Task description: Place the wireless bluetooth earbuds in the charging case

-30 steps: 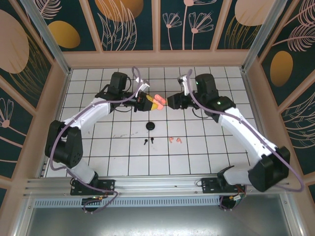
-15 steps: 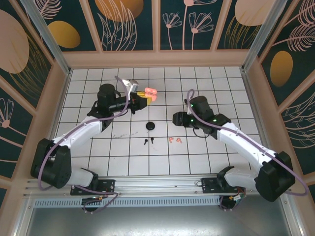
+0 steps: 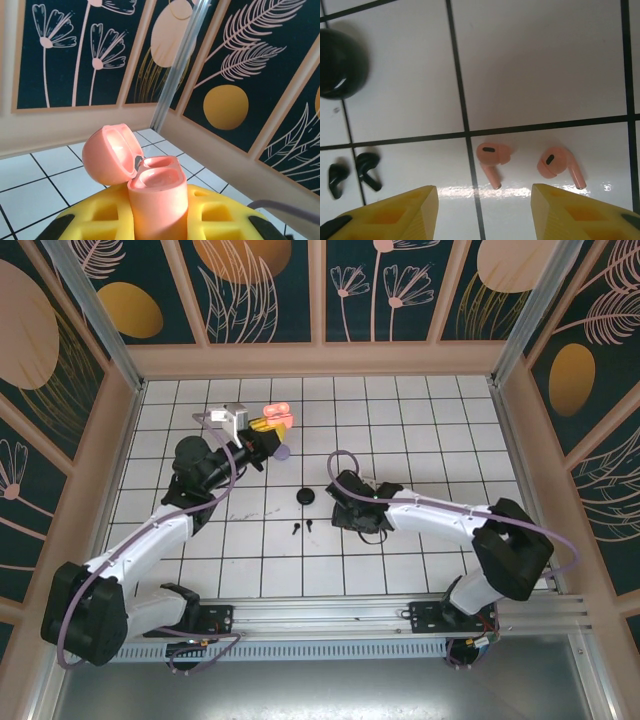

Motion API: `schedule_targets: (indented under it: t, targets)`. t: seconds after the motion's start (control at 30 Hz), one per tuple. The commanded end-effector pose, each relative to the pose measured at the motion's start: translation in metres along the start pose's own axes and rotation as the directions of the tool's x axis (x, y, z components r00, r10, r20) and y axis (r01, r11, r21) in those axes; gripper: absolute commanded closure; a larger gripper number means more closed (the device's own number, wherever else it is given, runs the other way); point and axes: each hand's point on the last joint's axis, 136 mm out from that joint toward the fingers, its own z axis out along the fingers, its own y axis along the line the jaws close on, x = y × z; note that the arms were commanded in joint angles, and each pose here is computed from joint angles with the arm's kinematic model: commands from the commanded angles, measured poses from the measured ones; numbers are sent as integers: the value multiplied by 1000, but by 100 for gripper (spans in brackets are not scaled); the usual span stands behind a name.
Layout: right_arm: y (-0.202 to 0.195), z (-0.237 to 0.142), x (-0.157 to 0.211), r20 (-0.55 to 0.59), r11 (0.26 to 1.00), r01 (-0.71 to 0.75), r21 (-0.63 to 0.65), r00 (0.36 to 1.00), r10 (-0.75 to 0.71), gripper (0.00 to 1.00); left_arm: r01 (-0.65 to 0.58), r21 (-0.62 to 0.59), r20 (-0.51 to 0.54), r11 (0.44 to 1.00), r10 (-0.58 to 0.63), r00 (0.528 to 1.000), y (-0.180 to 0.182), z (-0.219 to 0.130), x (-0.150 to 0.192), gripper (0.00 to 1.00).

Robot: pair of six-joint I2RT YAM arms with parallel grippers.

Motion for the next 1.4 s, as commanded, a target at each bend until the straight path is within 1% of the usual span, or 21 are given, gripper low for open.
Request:
schedule_targets:
  t: [0.0,0.13,0.3,0.67,1.37]
  targets:
    - [1,0,-10,49,996,-69,55,997,67,49,-19,-21,107,1000,21,994,-4,-9,-26,100]
    - [1,3,-14,72,991,-96,97,993,89,51,-15,-42,133,999,21,991,-2,-14,-29,100]
    - [4,9,-16,76,985,-125,119,990,116,54,-9,-45,140,999,15,990,-1,-15,-28,100]
    - [3,28,-16,63,972,-117,205,992,106,56,-12,-46,146,999,19,989,-2,-17,-29,100]
    - [-7,44,-2,34,967,-124,224,992,119,56,-11,-43,147,999,17,989,-3,-17,-29,100]
